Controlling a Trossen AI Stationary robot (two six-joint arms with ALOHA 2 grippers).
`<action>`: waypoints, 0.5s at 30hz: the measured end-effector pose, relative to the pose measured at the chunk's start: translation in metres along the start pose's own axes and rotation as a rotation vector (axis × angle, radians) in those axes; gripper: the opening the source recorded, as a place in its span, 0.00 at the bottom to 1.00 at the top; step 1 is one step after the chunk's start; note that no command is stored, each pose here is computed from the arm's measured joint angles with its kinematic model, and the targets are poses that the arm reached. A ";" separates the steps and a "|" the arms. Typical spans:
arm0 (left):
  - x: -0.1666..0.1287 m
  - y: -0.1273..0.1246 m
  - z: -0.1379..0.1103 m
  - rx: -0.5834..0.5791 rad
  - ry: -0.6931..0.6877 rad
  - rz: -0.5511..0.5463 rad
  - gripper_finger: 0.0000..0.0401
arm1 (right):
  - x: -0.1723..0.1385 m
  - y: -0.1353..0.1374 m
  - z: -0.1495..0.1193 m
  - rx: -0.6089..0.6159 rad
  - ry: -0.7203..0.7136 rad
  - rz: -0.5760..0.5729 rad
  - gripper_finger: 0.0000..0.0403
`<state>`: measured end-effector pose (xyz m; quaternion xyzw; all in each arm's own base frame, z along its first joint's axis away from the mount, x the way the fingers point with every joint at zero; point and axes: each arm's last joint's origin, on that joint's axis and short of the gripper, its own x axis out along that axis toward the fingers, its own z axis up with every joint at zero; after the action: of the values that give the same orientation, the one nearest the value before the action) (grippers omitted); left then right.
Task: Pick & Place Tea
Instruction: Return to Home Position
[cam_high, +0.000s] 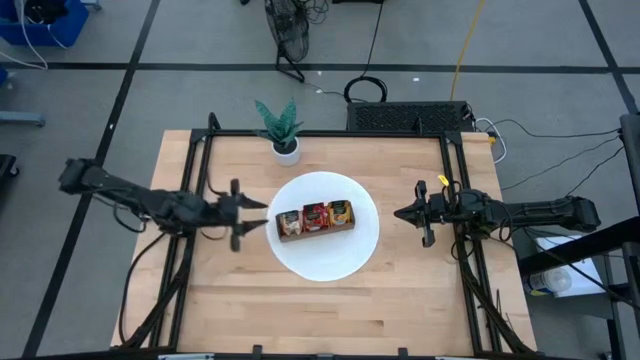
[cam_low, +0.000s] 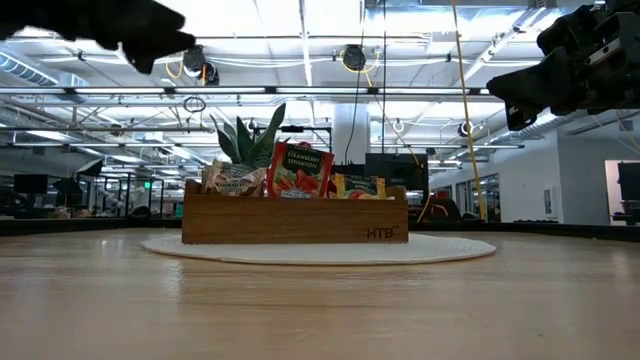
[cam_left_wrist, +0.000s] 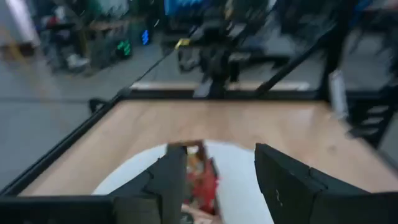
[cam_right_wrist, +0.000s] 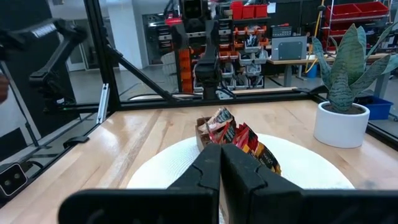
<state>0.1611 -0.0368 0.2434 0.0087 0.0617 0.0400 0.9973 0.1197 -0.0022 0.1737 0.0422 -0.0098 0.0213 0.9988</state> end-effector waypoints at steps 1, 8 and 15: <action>-0.005 0.004 -0.005 -0.013 -0.034 -0.023 0.48 | 0.000 0.000 0.000 0.000 0.000 0.000 0.01; -0.028 0.019 -0.038 -0.045 -0.151 -0.104 0.48 | 0.000 0.000 0.000 0.000 0.000 0.000 0.01; -0.043 0.033 -0.055 -0.025 -0.234 -0.051 0.48 | 0.000 0.000 0.000 0.000 0.000 0.000 0.01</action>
<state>0.1089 -0.0063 0.1946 -0.0005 -0.0557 0.0142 0.9983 0.1197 -0.0022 0.1737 0.0422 -0.0098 0.0215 0.9988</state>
